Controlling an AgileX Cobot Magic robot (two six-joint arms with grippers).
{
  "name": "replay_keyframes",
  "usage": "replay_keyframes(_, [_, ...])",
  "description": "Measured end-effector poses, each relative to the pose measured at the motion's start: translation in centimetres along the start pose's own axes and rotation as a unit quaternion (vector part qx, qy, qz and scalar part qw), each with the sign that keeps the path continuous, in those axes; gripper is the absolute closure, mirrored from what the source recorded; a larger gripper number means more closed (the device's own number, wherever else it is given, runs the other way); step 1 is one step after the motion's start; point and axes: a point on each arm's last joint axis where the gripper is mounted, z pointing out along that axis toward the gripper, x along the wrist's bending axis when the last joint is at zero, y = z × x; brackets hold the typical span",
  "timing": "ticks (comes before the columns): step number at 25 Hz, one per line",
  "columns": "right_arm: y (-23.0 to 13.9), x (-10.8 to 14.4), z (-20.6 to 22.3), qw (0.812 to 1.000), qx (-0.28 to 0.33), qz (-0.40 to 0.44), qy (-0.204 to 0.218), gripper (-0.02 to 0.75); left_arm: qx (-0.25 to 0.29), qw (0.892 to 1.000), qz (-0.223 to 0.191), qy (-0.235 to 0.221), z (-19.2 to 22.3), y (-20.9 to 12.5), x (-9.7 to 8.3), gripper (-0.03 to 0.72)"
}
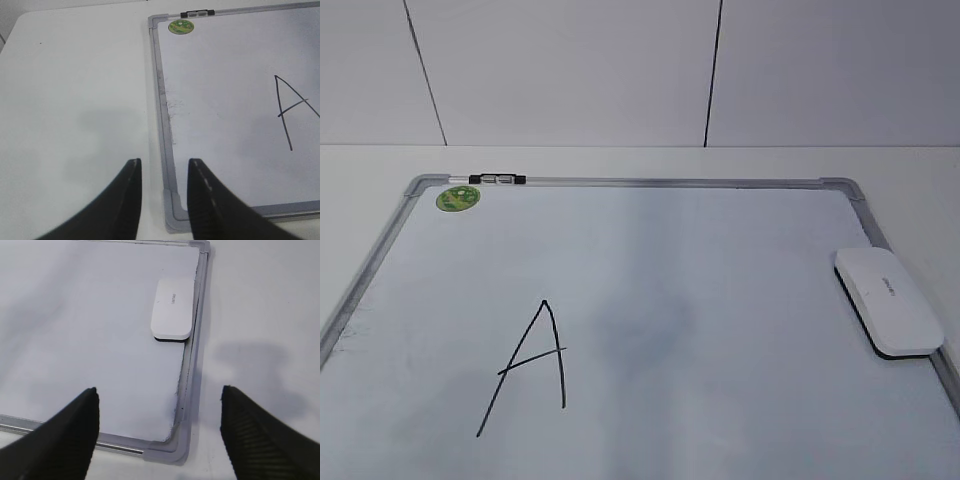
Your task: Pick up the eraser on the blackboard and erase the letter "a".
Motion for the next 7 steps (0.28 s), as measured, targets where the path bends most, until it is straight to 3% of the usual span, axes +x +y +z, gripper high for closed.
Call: replay_keyframes(7, [0.00, 0.00, 0.00, 1.000, 0.000, 0.000, 0.000, 0.158, 0.000, 1.000, 0.000, 0.000, 0.00, 0.00, 0.00, 0.453])
